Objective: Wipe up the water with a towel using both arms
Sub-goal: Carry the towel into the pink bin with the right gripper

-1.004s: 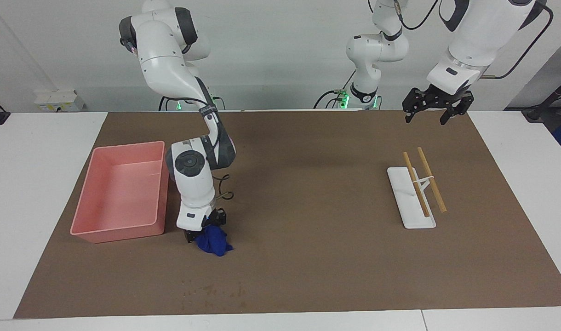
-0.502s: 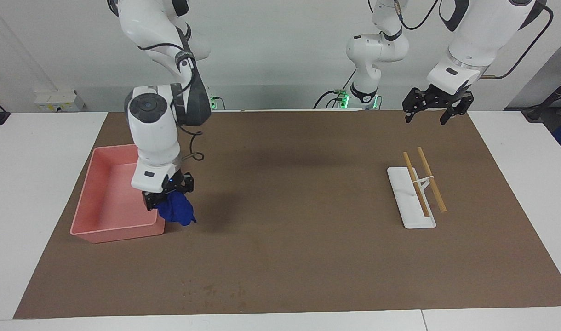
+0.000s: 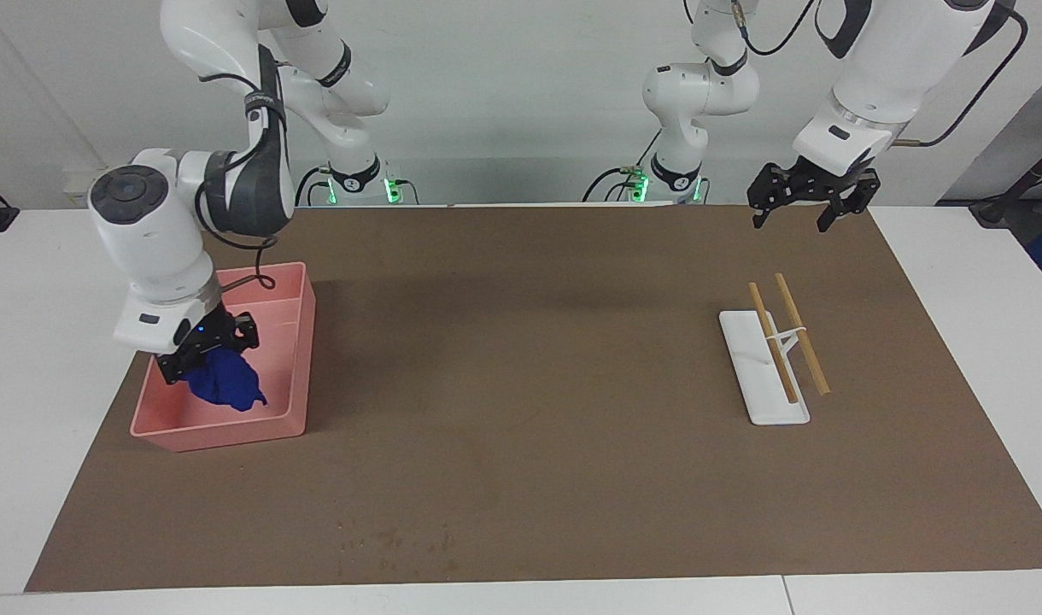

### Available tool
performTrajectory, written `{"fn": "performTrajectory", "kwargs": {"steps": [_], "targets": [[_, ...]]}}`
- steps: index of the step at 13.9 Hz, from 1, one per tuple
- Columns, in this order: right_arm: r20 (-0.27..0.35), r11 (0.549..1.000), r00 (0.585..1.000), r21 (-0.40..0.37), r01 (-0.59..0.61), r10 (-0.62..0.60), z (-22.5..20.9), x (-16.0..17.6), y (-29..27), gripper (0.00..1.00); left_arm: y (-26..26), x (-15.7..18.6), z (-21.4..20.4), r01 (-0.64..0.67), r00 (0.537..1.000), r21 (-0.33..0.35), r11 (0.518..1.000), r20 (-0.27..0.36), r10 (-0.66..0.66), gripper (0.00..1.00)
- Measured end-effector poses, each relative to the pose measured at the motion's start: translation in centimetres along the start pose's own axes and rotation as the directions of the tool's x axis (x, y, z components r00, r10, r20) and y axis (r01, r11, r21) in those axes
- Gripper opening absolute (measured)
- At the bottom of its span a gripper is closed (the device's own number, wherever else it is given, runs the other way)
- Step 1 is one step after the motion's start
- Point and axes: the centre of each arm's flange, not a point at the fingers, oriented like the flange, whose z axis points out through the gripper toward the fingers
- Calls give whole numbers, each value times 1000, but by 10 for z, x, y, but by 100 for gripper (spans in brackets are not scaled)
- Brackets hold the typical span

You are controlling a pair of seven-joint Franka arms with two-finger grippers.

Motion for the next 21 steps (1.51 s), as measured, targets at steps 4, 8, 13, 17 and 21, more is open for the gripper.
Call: {"fn": "performTrajectory", "kwargs": {"steps": [4, 8, 13, 17, 21], "targets": [[-21, 1000, 1000, 20, -6, 6, 40, -13, -13, 17, 0, 0, 0, 0, 1000, 0, 1000, 0, 0, 100], [-37, 999, 999, 46, -27, 29, 26, -17, -17, 59, 0, 0, 0, 0, 1000, 0, 1000, 0, 0, 100], [-36, 970, 973, 89, -225, 228, -63, -4, -44, 100, 0, 0, 0, 0, 1000, 0, 1000, 0, 0, 100], [4, 918, 923, 104, -384, 385, -140, 16, -92, 100, 0, 0, 0, 0, 1000, 0, 1000, 0, 0, 100], [16, 891, 901, 145, -430, 433, -142, 16, -93, 100, 0, 0, 0, 0, 1000, 0, 1000, 0, 0, 100]]}}
